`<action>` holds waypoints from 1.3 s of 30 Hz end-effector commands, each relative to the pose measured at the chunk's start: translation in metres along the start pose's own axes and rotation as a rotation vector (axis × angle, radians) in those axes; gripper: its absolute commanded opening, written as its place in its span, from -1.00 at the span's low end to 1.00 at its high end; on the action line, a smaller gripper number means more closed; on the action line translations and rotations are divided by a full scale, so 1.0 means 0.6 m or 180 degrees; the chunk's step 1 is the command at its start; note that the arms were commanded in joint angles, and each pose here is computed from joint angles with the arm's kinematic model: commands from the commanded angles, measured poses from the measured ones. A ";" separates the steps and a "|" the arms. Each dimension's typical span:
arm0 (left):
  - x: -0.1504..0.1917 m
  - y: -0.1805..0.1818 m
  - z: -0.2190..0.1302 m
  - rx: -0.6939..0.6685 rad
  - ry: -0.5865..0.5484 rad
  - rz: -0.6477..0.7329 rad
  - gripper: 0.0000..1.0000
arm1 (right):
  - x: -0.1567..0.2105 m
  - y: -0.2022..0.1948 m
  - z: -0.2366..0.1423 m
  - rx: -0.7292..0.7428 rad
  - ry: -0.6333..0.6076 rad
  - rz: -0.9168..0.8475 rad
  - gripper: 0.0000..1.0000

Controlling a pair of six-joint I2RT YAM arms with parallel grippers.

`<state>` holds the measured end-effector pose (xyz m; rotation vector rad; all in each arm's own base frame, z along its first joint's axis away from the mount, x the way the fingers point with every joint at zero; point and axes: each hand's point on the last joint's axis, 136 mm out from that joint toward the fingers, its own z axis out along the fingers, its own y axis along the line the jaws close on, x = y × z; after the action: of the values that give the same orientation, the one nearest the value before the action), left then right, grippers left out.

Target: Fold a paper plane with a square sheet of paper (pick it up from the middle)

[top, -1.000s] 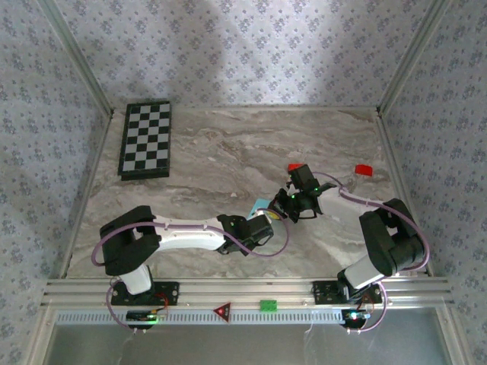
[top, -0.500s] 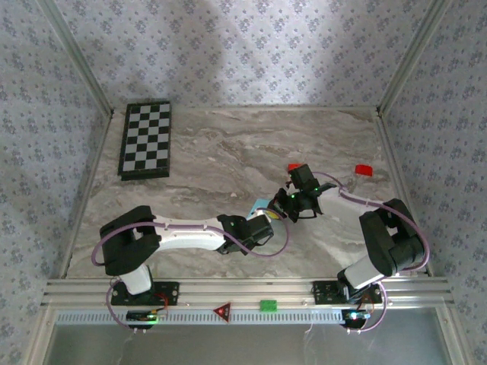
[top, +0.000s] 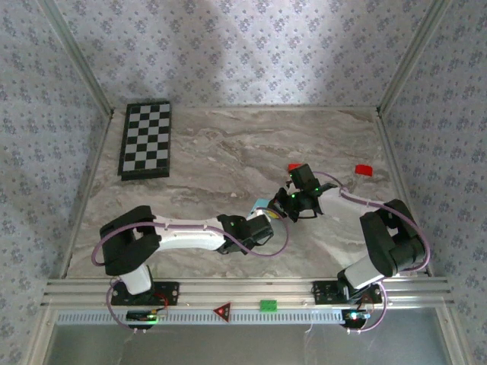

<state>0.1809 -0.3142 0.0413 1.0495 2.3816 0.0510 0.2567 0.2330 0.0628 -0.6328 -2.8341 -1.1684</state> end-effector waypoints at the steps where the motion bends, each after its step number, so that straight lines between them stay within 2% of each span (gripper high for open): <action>1: 0.007 0.004 0.002 -0.0092 0.0081 0.0034 -0.76 | 0.006 0.001 -0.006 -0.0044 0.0023 0.0042 -1.00; 6: 0.009 0.003 0.003 -0.0090 0.0087 0.0010 -0.96 | 0.006 0.002 -0.006 -0.0055 0.0023 0.0047 -1.00; 10: 0.011 0.000 0.004 -0.0042 0.0095 -0.0062 -1.00 | 0.004 0.005 -0.011 -0.0072 -0.0003 0.0020 -0.90; 15: 0.007 -0.016 0.005 0.0321 0.0051 -0.0358 -1.00 | -0.014 -0.010 -0.041 0.0032 -0.0201 -0.0024 -0.40; 18: 0.002 -0.021 0.004 0.0633 0.0013 -0.0625 -1.00 | -0.032 -0.035 -0.074 0.0158 -0.0417 0.0009 -0.29; 21: -0.008 -0.027 -0.002 0.0978 -0.0066 -0.0852 -1.00 | -0.044 -0.062 -0.106 0.0222 -0.0632 0.0104 -0.25; 27: -0.021 -0.026 -0.006 0.1304 -0.0113 -0.1090 -1.00 | -0.049 -0.093 -0.138 0.0144 -0.0902 0.0227 -0.23; 39: -0.039 -0.045 0.010 0.1716 -0.0048 -0.1310 -1.00 | -0.044 -0.088 -0.125 -0.0065 -0.0800 0.0204 -0.24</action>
<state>0.1806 -0.3375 0.0379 0.7392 2.6064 -0.6875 0.2506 0.1367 0.0777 -0.9504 -2.9857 -1.1590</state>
